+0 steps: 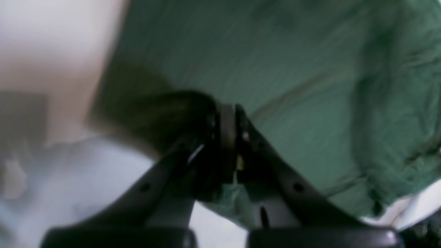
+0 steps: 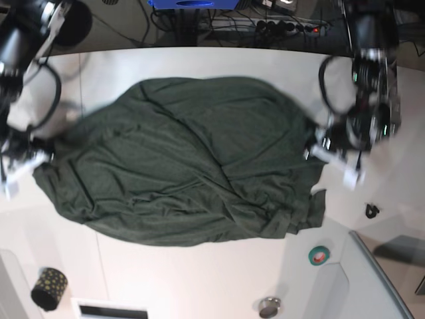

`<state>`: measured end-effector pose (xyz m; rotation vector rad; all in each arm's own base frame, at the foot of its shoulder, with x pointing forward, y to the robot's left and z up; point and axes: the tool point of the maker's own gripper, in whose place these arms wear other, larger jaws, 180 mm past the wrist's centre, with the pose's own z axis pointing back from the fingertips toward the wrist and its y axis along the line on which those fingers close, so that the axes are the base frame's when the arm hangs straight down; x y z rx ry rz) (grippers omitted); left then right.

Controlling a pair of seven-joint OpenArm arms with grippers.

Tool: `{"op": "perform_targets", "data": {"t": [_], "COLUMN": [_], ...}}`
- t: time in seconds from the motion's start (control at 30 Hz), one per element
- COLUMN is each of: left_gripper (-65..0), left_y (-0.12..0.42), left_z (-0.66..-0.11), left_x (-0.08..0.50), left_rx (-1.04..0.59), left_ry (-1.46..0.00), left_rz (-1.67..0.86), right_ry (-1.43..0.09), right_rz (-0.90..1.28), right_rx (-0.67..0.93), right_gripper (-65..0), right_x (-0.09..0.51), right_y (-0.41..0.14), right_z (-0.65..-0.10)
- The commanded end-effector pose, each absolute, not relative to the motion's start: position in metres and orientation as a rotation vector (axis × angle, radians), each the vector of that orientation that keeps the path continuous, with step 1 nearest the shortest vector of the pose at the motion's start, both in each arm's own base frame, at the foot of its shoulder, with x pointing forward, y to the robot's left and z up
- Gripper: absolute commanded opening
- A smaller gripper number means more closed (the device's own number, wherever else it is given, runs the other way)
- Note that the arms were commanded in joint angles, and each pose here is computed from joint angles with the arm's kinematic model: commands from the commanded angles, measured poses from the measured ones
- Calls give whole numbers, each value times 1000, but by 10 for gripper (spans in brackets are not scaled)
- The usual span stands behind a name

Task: Layout the t-shirt on the table in an organized manner, then fold the t-shirt properly
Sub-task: 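Pull the held shirt edge back toward the arms with both grippers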

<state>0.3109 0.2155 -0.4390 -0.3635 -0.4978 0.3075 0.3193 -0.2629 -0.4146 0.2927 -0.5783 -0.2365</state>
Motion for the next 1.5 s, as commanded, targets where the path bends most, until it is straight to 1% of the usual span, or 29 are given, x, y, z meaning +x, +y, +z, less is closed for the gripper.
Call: {"op": "perform_targets", "data": {"t": [0.0, 0.07, 0.13, 0.23, 0.33, 0.4, 0.43, 0.5, 0.53, 0.57, 0.73, 0.8, 0.97, 1.13, 1.27, 1.47], "left_gripper": [-650, -650, -650, -650, -650, -650, -650, -650, -650, -650, -650, -650, -650, -650, -650, -650], "left_y": [219, 213, 204, 202, 212, 218, 226, 231, 232, 231, 225, 220, 216, 230, 243, 277], "left_z": [-418, -391, -351, -270, -192, -160, -147, -142, -139, -146, -214, -248, -334, -389, -412, -417], "left_x": [344, 394, 444, 500, 530, 537, 539, 538, 538, 534, 497, 472, 394, 317, 279, 259], "left_rx": [-356, -362, -389, -430, -453, -461, -451, -443, -441, -437, -394, -375, -330, -257, -216, -151], "left_ry": [-558, -609, -685, -850, -1010, -1081, -1109, -1121, -1131, -1121, -1010, -958, -783, -627, -547, -548], "left_rz": [285, 253, 231, 214, 211, 215, 218, 218, 216, 215, 192, 180, 168, 148, 148, 196], "right_ry": [-668, -732, -812, -948, -1102, -1180, -1207, -1218, -1208, -1181, -1012, -937, -840, -692, -613, -555], "right_rz": [-216, -184, -145, -104, -72, -52, -48, -46, -46, -51, -48, -44, -104, -131, -148, -156], "right_rx": [270, 263, 242, 193, 103, 35, 5, -25, -29, -33, -42, -18, -9, 17, 49, 55], "right_gripper": [-645, -645, -645, -645, -645, -645, -645, -645, -647, -647, -648, -648, -648, -648, -648, -648], "right_x": [353, 394, 431, 468, 480, 477, 475, 470, 469, 465, 436, 419, 351, 286, 256, 233], "right_y": [-278, -289, -300, -320, -346, -359, -366, -375, -376, -379, -381, -370, -362, -345, -330, -326], "right_z": [-385, -356, -315, -241, -156, -115, -100, -91, -95, -105, -190, -237, -304, -365, -395, -411]}}
